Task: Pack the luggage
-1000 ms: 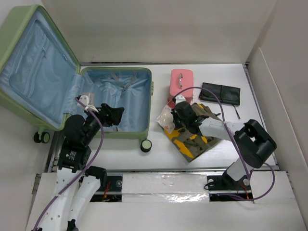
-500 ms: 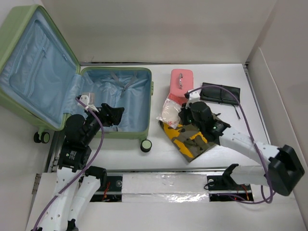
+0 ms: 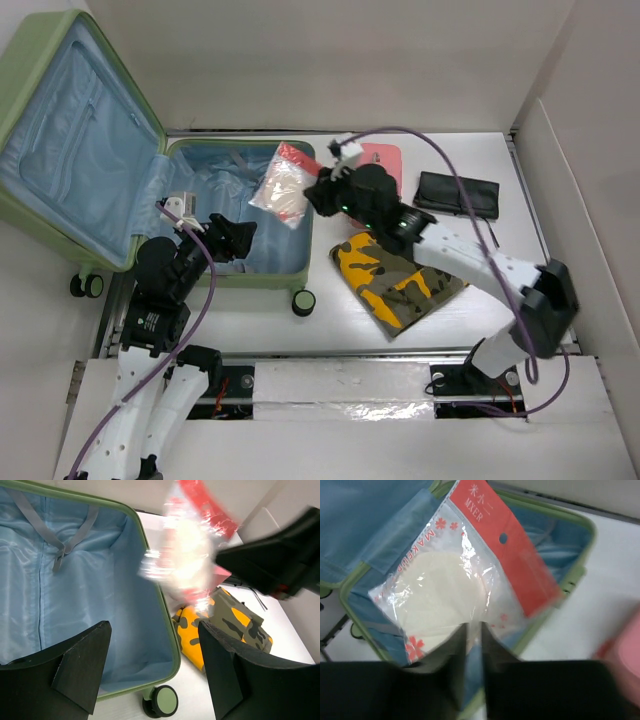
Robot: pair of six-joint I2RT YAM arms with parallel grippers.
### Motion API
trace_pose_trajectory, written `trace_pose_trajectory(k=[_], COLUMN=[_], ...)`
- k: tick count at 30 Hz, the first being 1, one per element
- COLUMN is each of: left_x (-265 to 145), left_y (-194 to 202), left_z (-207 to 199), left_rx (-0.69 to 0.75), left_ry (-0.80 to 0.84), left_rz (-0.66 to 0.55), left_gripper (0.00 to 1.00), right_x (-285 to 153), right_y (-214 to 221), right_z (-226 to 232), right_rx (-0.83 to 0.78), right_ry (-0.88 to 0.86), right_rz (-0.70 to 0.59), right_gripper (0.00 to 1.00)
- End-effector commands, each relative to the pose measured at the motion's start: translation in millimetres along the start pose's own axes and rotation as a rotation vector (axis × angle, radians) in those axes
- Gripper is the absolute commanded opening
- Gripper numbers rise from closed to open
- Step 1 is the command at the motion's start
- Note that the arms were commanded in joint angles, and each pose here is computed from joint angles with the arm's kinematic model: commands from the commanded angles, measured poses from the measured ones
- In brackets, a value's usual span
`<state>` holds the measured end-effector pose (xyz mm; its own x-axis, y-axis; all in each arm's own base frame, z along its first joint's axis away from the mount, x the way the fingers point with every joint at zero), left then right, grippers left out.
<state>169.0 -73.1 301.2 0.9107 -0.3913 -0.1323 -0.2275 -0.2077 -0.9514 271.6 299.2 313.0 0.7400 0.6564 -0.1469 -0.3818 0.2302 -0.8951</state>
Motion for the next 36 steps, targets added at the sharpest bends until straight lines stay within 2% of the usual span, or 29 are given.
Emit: trace_pose_trajectory(k=[1,2,3,4,5,6,7,9,10,11,13,15,16,17,18,19,20,21,24,27,36], left_x=[-4.8,-5.0,-5.0,-5.7,-5.9,-5.6,-5.2,-4.5,-4.9,-5.4,-5.4,-4.9,-5.4,-5.5,-5.9,-5.5,-5.4,-5.0,-5.5,-4.9,-4.4], left_y=[-17.6,-17.6,-17.4,-16.7,-16.6,-15.8,-16.1,-16.8,-16.8,-16.8,-16.8,-17.0,-17.1,-16.7,-17.0,-16.9,-17.0,-17.1,-16.6,-16.5,-15.9], left_z=[-3.4,-2.6,-2.3,-2.8,-3.6,-4.1,-4.8,-5.4,-6.0,-6.4,-6.4,-6.3,-6.4,-6.4,-6.9,-6.7,-6.7,-6.5,-7.2,-6.3,-6.3], left_rx=[0.010,0.009,0.009,0.009,0.010,0.011,0.011,0.012,0.013,0.013,0.013,0.013,0.014,0.014,0.013,0.013,0.012,0.012,0.013,0.012,0.014], left_ry=[-0.010,-0.019,-0.022,-0.016,-0.008,0.000,0.007,0.013,0.019,0.023,0.023,0.021,0.022,0.023,0.027,0.025,0.025,0.023,0.032,0.023,0.026], left_rz=[-0.076,-0.075,-0.075,-0.074,-0.075,-0.073,-0.071,-0.068,-0.068,-0.070,-0.070,-0.069,-0.072,-0.072,-0.074,-0.073,-0.071,-0.072,-0.074,-0.072,-0.069], left_gripper=[0.68,0.68,0.68,0.68,0.68,0.68,0.68,0.68,0.68,0.68,0.68,0.68,0.68,0.68,0.68,0.68,0.68,0.68,0.68,0.68,0.68], right_x=[49.0,52.4,53.7,51.2,38.1,30.3,21.9,-8.3,-24.3,-38.7,-81.4,-109.6,-120.0,-141.6,-148.1,-150.2,-152.9,-161.2,-152.5,-146.3,-127.2], right_y=[-0.3,-0.5,-6.0,1.0,-14.0,-22.2,-32.9,-36.1,-46.5,-48.9,-47.0,-34.4,-29.7,-30.4,-29.2,-17.0,-13.7,-13.3,1.0,11.6,30.1], right_z=[32.9,31.6,24.6,11.2,4.8,-6.7,-38.5,-82.6,-125.4,-152.9,-221.7,-266.0,-286.2,-315.4,-329.6,-349.3,-361.2,-377.5,-406.6,-427.0,-451.5], right_rx=[0.024,0.024,0.022,0.017,0.020,0.034,0.054,0.107,0.139,0.166,0.243,0.317,0.350,0.392,0.446,0.495,0.530,0.572,0.688,0.727,0.854], right_ry=[-0.116,-0.091,-0.061,-0.029,-0.021,-0.002,0.079,0.219,0.343,0.442,0.658,0.811,0.868,0.926,0.936,0.972,0.975,1.003,0.976,1.013,0.932], right_rz=[0.033,0.043,0.017,0.015,-0.044,-0.090,-0.127,-0.180,-0.237,-0.278,-0.355,-0.417,-0.439,-0.475,-0.508,-0.486,-0.483,-0.511,-0.416,-0.397,-0.328], right_gripper=[0.31,0.58,0.68,0.75,0.78,0.78,0.77,0.53,0.31,0.00,0.00,0.00,0.08,0.29,0.38,0.47,0.61,0.65,0.71,0.78,0.79])
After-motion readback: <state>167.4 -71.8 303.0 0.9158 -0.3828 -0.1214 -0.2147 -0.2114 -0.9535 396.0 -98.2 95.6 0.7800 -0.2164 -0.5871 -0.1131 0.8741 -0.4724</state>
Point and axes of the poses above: each gripper's point midway between its finger pads, its own x axis out along the fingers, its own z axis along the line the jaws close on, y = z × x, the point moved 8 cm from there along -x, back along the fingers, and after that the axes turned 10 degrees about x, right-handed, at the moved point
